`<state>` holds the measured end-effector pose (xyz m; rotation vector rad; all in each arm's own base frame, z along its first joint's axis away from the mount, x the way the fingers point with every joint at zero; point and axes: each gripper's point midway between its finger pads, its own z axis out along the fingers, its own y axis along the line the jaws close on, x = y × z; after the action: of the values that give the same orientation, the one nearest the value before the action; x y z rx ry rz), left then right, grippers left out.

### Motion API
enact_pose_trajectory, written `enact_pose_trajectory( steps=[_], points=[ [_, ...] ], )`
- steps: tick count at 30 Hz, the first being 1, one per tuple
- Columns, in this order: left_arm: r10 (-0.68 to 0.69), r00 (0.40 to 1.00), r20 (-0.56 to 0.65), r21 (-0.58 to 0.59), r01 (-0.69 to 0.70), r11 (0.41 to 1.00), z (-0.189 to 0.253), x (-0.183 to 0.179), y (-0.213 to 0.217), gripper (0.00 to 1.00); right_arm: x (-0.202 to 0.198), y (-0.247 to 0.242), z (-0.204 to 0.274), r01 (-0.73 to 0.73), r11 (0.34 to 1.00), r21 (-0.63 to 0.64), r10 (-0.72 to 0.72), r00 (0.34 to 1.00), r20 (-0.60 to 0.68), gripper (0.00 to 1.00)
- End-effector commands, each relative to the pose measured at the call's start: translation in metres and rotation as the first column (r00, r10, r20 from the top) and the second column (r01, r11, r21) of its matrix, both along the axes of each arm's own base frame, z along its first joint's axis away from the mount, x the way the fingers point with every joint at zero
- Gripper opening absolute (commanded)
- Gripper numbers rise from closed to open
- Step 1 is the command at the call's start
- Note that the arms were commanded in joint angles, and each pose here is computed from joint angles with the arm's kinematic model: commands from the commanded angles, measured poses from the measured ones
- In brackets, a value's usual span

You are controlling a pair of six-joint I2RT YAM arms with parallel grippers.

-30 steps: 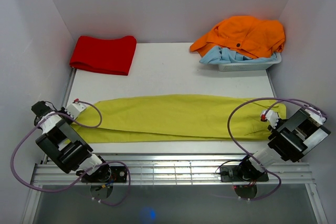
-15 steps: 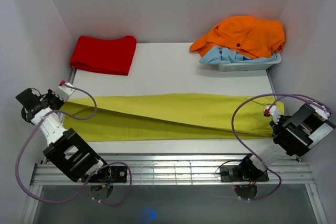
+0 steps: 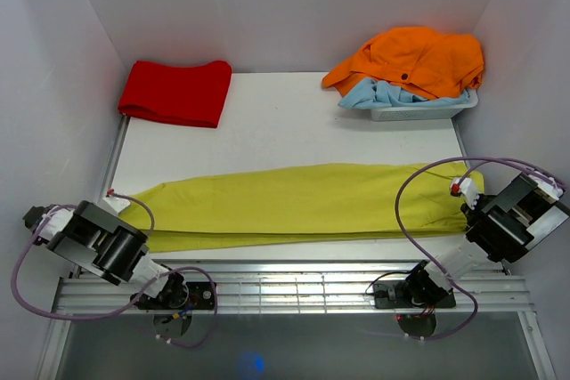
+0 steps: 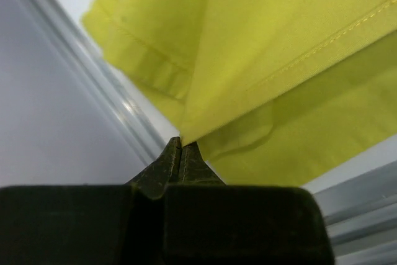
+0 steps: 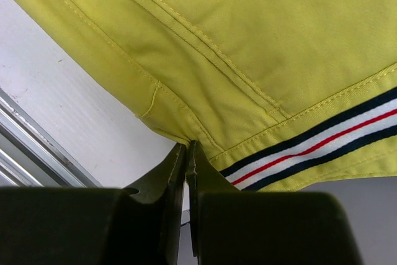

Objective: Fold and stack the trousers
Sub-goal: Fold the trousers

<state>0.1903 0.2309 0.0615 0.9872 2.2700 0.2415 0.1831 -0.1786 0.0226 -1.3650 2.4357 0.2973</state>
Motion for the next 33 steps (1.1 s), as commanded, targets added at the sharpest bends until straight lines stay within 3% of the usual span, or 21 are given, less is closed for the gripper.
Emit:
enact_pose_trajectory(
  steps=[1, 2, 5, 10, 11, 15, 19, 23, 29, 33],
  points=[
    [-0.035, 0.981, -0.192, 0.109, 0.056, 0.992, -0.031, -0.038, 0.016, 0.00, 0.018, -0.066, 0.009, 0.009, 0.972, -0.235, 0.002, 0.999, 0.049, 0.08],
    [-0.002, 0.985, -0.173, 0.187, 0.035, 0.982, -0.035, -0.034, 0.031, 0.00, 0.018, -0.067, 0.009, 0.009, 0.971, -0.238, 0.002, 0.999, 0.048, 0.08],
    [0.025, 0.976, -0.218, 0.223, 0.025, 0.975, -0.063, -0.050, 0.023, 0.00, 0.015, -0.069, 0.008, 0.012, 0.970, -0.243, -0.003, 0.999, 0.036, 0.08],
    [0.010, 0.958, -0.287, 0.121, 0.026, 0.992, -0.064, -0.061, 0.012, 0.00, 0.015, -0.071, 0.010, 0.007, 0.968, -0.251, 0.001, 0.999, 0.034, 0.08],
    [-0.019, 0.948, -0.318, 0.044, 0.035, 0.998, -0.063, -0.068, -0.003, 0.00, 0.016, -0.072, 0.010, 0.006, 0.967, -0.254, 0.003, 0.999, 0.035, 0.08],
    [-0.020, 0.969, -0.245, -0.056, 0.007, 0.998, -0.020, -0.057, 0.001, 0.00, 0.016, -0.072, 0.012, 0.008, 0.966, -0.260, 0.002, 0.999, 0.038, 0.08],
    [-0.028, 0.978, -0.209, -0.066, 0.014, 0.998, 0.018, -0.056, 0.006, 0.00, 0.017, -0.072, 0.013, 0.011, 0.966, -0.259, 0.000, 0.999, 0.043, 0.08],
    [-0.072, 0.981, -0.181, -0.016, 0.070, 0.997, 0.037, -0.066, -0.006, 0.00, 0.018, -0.073, 0.017, 0.013, 0.967, -0.256, -0.003, 0.999, 0.043, 0.08],
    [-0.133, 0.975, -0.178, -0.065, 0.123, 0.990, 0.037, -0.077, -0.053, 0.00, 0.018, -0.072, 0.019, 0.009, 0.966, -0.257, 0.004, 0.999, 0.047, 0.08],
    [-0.047, 0.999, -0.017, -0.052, 0.046, 0.998, 0.059, -0.035, -0.032, 0.00, 0.020, -0.073, 0.021, 0.012, 0.967, -0.256, 0.001, 0.999, 0.051, 0.08]
  ],
)
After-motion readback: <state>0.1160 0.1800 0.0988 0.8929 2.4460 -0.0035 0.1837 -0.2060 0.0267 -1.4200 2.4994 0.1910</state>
